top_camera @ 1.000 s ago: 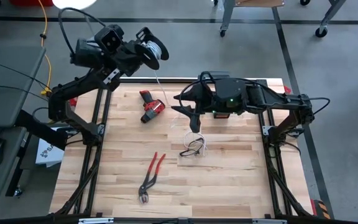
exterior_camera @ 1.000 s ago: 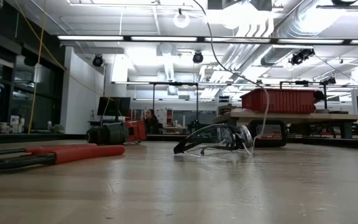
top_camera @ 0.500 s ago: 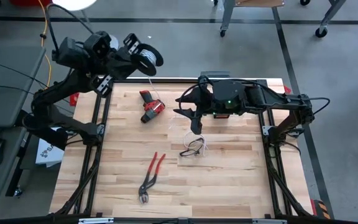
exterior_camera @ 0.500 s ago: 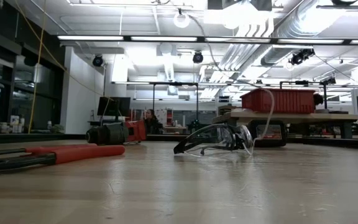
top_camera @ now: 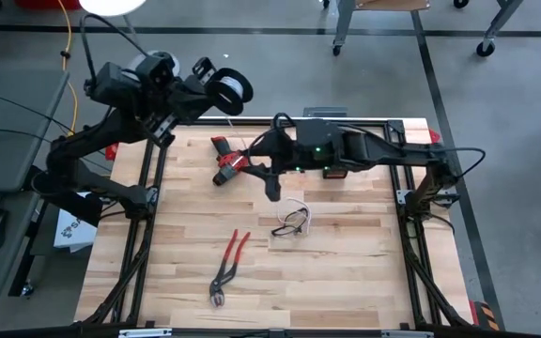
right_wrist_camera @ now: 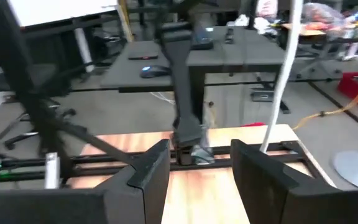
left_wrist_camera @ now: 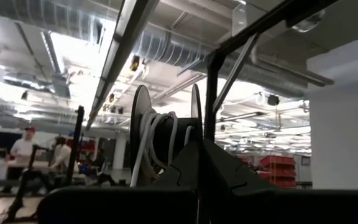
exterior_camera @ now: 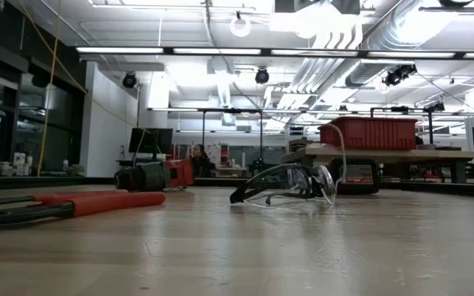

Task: Coil cords
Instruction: Coil the white wire onto the black spool

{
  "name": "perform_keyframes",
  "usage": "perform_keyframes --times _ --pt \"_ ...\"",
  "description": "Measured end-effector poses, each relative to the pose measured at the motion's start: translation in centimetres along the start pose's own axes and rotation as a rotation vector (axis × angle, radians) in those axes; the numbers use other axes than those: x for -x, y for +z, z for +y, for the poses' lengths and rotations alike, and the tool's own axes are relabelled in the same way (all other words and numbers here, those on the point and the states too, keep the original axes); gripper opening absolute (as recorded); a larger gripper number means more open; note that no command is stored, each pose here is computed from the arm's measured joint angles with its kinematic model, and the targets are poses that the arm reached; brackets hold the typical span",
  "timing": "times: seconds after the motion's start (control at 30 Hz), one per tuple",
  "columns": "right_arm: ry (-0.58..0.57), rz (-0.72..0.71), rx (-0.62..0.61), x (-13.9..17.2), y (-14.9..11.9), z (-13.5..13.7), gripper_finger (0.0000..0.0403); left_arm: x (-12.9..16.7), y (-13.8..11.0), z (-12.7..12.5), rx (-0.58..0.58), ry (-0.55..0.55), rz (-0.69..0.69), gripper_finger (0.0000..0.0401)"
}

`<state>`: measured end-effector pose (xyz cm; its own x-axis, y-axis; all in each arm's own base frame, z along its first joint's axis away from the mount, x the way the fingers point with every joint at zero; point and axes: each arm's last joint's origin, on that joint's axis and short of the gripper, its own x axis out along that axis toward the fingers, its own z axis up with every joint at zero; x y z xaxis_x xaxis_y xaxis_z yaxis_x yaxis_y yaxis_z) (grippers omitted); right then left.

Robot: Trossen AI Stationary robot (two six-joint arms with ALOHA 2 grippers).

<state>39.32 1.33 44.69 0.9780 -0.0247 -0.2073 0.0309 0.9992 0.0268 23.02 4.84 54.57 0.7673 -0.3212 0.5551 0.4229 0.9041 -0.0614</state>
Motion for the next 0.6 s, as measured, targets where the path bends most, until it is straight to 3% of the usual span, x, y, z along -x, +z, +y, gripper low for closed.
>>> perform_keyframes --times 0.17,0.43,0.6 --pt "-0.067 -0.015 0.022 0.4 0.3 -0.2 0.0161 -0.1 0.0 -0.3 0.011 -0.012 0.003 0.0" --pt "0.115 -0.113 0.028 2.1 1.9 1.9 0.0161 0.1 0.4 -0.7 0.002 -0.02 -0.006 0.0" --pt "-0.063 -0.142 0.06 2.4 2.2 2.2 0.0161 0.0 0.2 -0.5 0.025 -0.018 -0.001 0.0"
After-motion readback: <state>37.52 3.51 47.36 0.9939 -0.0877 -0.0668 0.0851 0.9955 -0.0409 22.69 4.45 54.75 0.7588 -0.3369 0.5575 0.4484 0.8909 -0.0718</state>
